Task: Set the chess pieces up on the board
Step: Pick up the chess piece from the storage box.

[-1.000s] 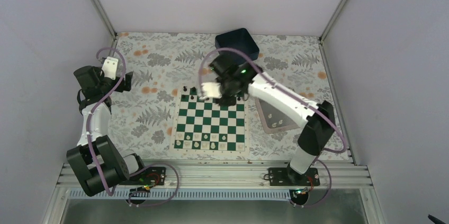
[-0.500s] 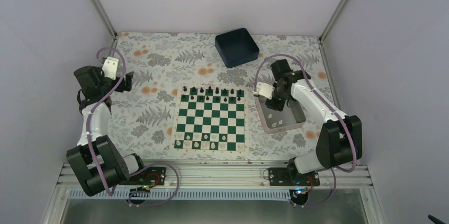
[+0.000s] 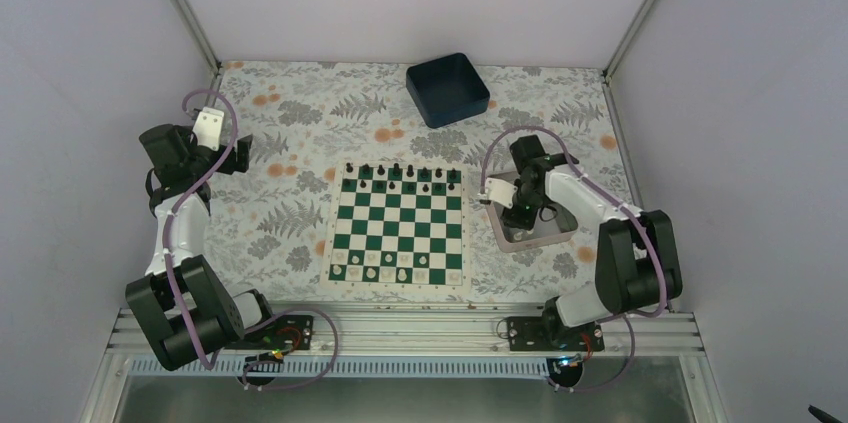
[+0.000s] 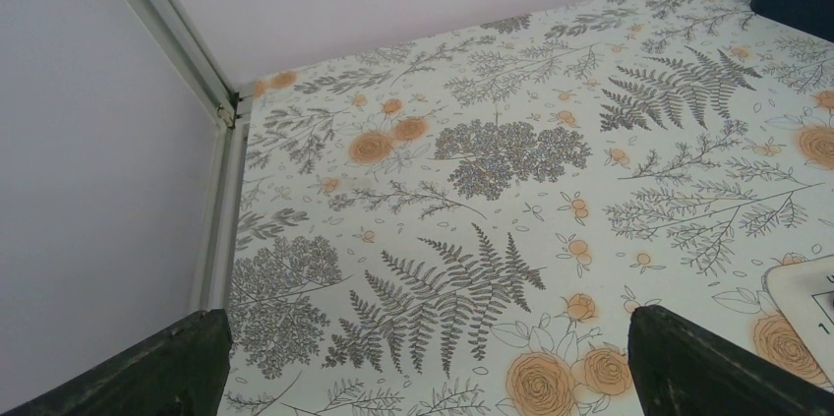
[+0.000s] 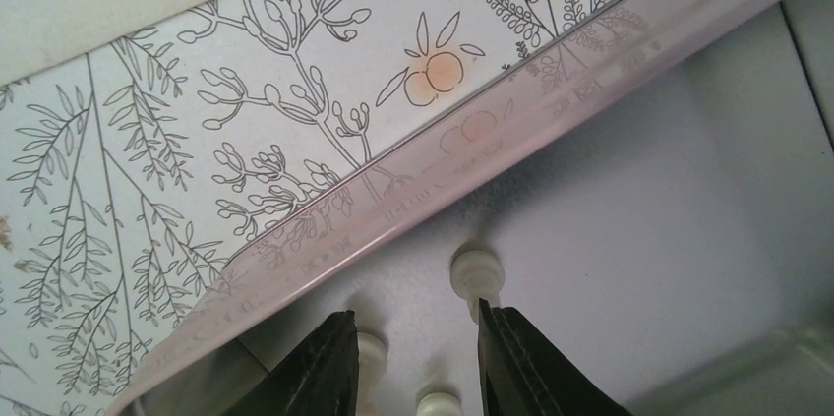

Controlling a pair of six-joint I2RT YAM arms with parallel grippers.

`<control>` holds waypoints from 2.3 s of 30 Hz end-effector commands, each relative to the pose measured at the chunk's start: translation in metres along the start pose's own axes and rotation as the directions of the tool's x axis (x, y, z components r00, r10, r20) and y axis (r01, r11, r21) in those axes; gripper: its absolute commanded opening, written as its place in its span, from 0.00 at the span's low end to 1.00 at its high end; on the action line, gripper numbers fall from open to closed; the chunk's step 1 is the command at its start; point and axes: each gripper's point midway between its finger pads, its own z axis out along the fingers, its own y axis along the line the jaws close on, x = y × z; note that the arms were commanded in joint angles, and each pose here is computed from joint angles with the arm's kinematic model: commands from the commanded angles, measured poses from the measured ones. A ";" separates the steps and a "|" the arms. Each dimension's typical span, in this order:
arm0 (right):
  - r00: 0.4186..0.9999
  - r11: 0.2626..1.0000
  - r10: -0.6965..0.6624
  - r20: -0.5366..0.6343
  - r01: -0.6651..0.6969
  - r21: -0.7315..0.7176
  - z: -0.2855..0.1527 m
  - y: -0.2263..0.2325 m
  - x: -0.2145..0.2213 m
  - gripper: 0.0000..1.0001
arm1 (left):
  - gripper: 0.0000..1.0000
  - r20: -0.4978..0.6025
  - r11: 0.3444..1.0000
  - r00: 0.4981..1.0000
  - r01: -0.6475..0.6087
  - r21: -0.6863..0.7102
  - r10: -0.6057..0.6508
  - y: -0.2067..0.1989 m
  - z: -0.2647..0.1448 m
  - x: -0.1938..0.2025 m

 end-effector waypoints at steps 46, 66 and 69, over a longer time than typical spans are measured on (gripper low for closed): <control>0.998 0.999 0.037 0.049 -0.036 -0.011 0.018 -0.018 0.000 0.16 | 1.00 0.019 1.000 1.000 0.000 0.016 0.000 -0.001 0.000 -0.003; 0.997 0.988 -0.039 0.062 0.030 0.149 -0.092 -0.018 -0.034 0.08 | 1.00 0.021 1.000 1.000 0.001 0.016 -0.001 -0.001 0.000 -0.003; 0.993 0.989 -0.096 0.068 0.088 0.123 -0.088 0.010 -0.057 0.09 | 1.00 0.020 1.000 1.000 0.001 0.015 -0.001 -0.001 0.000 -0.003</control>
